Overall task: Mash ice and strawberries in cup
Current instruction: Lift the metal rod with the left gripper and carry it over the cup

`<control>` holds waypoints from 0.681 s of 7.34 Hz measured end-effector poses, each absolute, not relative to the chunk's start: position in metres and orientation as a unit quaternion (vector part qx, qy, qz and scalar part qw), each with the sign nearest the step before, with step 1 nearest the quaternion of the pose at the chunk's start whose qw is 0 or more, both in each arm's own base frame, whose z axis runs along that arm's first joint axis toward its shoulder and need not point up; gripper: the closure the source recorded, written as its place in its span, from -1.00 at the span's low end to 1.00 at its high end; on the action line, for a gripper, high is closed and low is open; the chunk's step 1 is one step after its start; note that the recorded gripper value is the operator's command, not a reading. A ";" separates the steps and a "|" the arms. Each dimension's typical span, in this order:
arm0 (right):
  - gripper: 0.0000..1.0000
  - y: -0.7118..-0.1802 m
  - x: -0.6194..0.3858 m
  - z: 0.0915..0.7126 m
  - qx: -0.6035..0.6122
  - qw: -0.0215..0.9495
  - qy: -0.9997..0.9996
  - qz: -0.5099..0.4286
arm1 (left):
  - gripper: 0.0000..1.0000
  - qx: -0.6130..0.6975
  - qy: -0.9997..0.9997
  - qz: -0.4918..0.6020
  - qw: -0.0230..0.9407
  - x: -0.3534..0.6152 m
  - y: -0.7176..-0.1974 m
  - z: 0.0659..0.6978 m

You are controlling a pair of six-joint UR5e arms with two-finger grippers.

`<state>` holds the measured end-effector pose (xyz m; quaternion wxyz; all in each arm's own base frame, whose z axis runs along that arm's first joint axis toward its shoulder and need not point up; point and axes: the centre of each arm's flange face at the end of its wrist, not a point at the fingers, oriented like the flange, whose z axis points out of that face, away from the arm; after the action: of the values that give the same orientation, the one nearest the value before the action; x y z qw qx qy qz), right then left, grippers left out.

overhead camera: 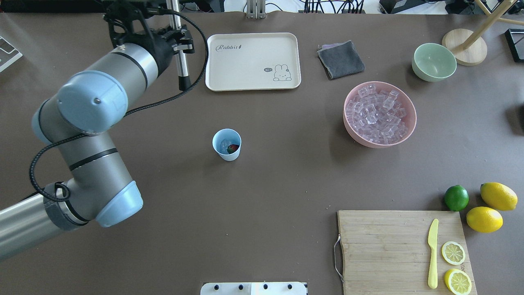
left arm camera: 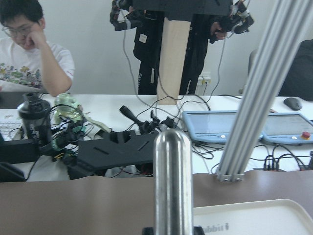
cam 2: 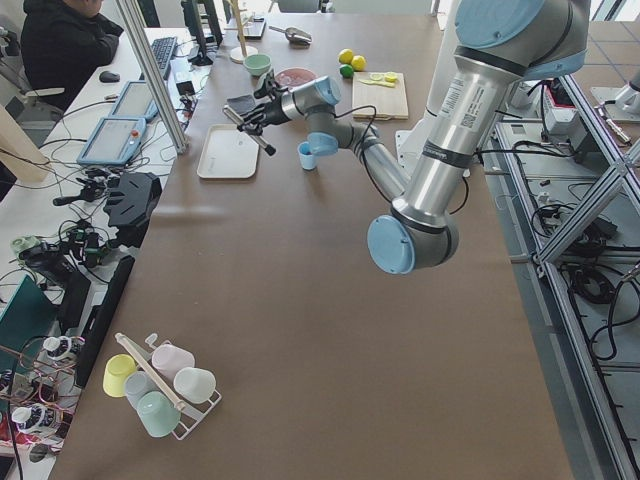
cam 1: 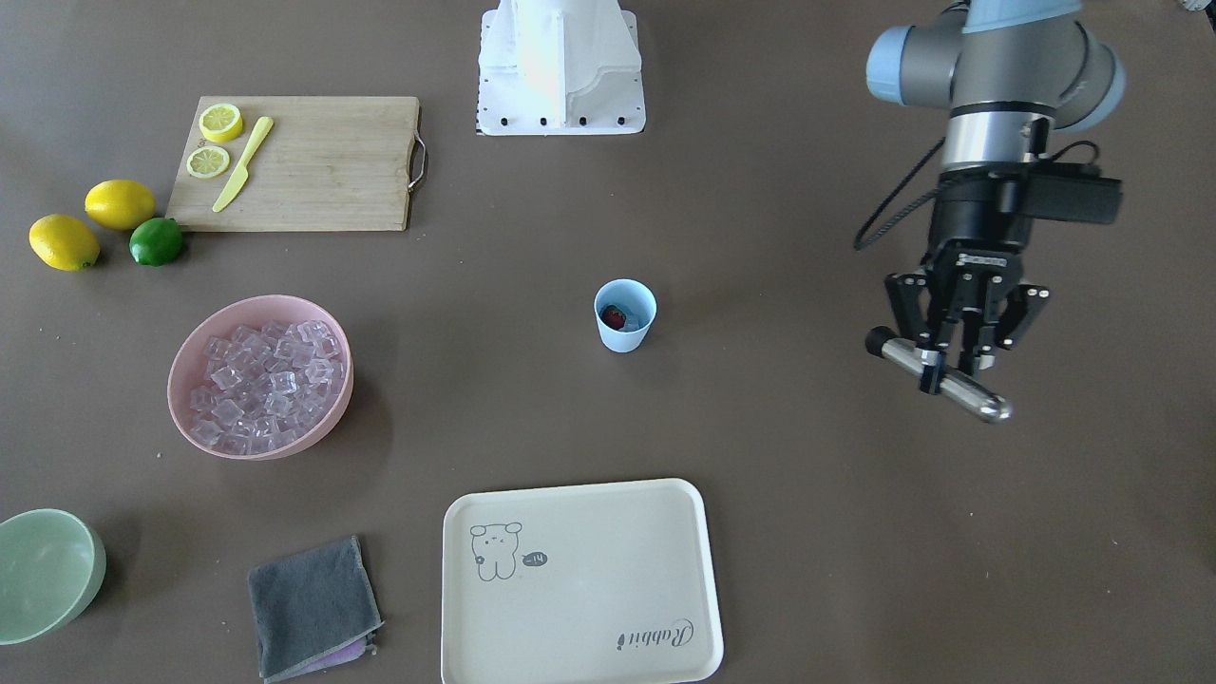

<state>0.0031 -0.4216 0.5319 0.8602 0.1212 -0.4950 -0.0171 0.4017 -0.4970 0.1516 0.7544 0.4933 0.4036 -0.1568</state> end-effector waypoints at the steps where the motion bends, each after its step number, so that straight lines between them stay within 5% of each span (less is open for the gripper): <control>1: -0.98 -0.427 0.004 0.538 0.115 0.864 -0.490 -0.004 | 1.00 0.499 0.404 -0.152 0.751 0.430 -0.480 0.125; 5: -0.98 -0.427 0.013 0.565 0.085 0.887 -0.452 0.044 | 1.00 0.513 0.395 -0.131 0.751 0.506 -0.423 0.121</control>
<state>0.0132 -0.4273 0.5653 0.8872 0.0845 -0.4515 0.0439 0.5056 -0.4232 0.1207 0.7505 0.5132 0.3952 -0.1307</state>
